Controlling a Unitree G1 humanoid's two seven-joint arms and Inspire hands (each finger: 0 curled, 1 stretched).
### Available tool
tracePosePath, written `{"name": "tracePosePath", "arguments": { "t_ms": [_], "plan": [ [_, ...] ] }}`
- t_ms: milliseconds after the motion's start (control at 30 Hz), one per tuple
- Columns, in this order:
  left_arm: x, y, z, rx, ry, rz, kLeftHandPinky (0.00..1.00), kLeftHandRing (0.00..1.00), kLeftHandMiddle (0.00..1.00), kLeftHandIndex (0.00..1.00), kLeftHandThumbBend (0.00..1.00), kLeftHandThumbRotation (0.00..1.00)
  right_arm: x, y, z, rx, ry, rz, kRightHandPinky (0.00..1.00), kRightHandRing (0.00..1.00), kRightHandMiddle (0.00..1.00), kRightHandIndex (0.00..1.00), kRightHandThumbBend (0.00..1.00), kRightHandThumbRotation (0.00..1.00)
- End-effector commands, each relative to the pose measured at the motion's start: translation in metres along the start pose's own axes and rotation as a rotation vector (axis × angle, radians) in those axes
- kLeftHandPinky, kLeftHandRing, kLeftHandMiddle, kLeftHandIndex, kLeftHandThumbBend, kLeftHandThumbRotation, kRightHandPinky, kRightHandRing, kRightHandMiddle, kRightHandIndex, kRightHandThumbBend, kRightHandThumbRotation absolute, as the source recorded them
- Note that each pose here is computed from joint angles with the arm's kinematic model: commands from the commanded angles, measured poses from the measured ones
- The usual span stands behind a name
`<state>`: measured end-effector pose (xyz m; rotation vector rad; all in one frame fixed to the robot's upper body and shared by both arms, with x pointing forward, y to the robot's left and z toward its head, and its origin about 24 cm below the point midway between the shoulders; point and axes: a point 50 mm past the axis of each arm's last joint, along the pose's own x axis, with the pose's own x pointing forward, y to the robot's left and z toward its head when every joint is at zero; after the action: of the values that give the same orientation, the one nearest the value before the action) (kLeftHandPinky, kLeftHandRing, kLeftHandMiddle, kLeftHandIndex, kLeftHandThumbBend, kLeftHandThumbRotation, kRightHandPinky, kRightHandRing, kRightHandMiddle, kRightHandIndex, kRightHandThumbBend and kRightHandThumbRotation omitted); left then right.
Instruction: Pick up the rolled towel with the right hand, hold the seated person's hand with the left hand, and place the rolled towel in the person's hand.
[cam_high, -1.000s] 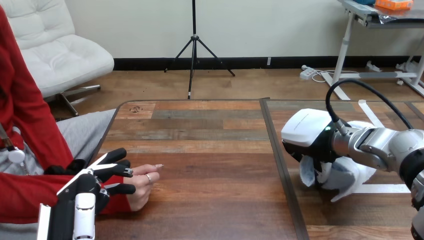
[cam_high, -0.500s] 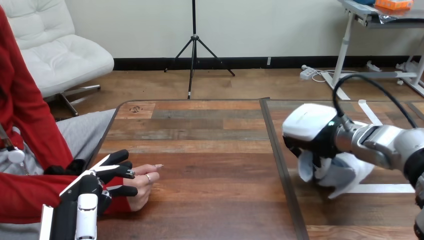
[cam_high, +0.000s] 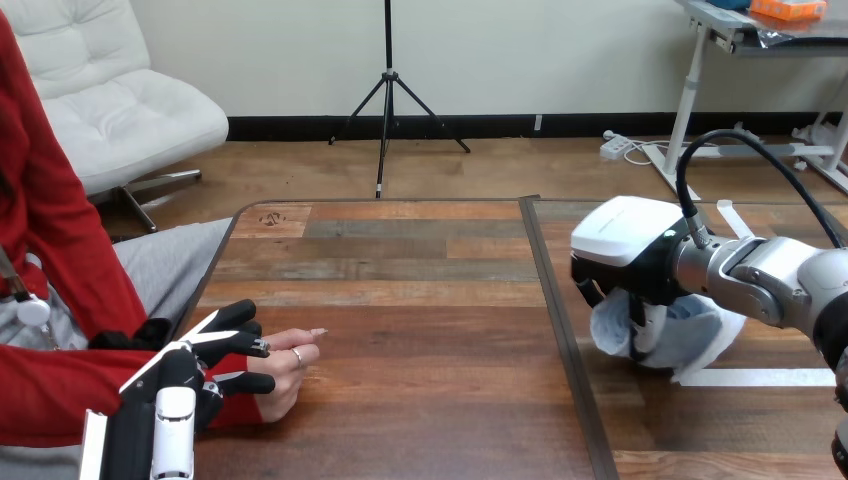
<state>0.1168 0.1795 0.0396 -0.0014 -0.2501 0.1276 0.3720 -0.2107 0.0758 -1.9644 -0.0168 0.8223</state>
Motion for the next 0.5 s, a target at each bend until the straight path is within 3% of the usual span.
{"name": "tracePosePath", "arguments": {
  "t_ms": [0,200,467],
  "plan": [
    [0.0226,-0.0106,0.0087,-0.049,-0.121,0.015,0.56,0.76,0.77,0.52,0.45,1.0,-0.0029,-0.0287,-0.0133,0.019,0.058,-0.032,0.54,0.67,0.71,0.69,0.97,0.23],
    [0.0227,-0.0107,0.0087,-0.047,-0.121,0.013,0.55,0.76,0.77,0.52,0.46,1.0,-0.0033,-0.0285,-0.0136,0.055,0.055,0.015,0.62,0.73,0.78,0.76,0.99,0.37],
    [0.0226,-0.0111,0.0089,-0.051,-0.112,0.01,0.55,0.76,0.78,0.52,0.47,1.0,-0.0057,-0.028,-0.0152,0.099,0.044,0.03,0.67,0.78,0.83,0.84,1.0,0.6]
  ]
}}
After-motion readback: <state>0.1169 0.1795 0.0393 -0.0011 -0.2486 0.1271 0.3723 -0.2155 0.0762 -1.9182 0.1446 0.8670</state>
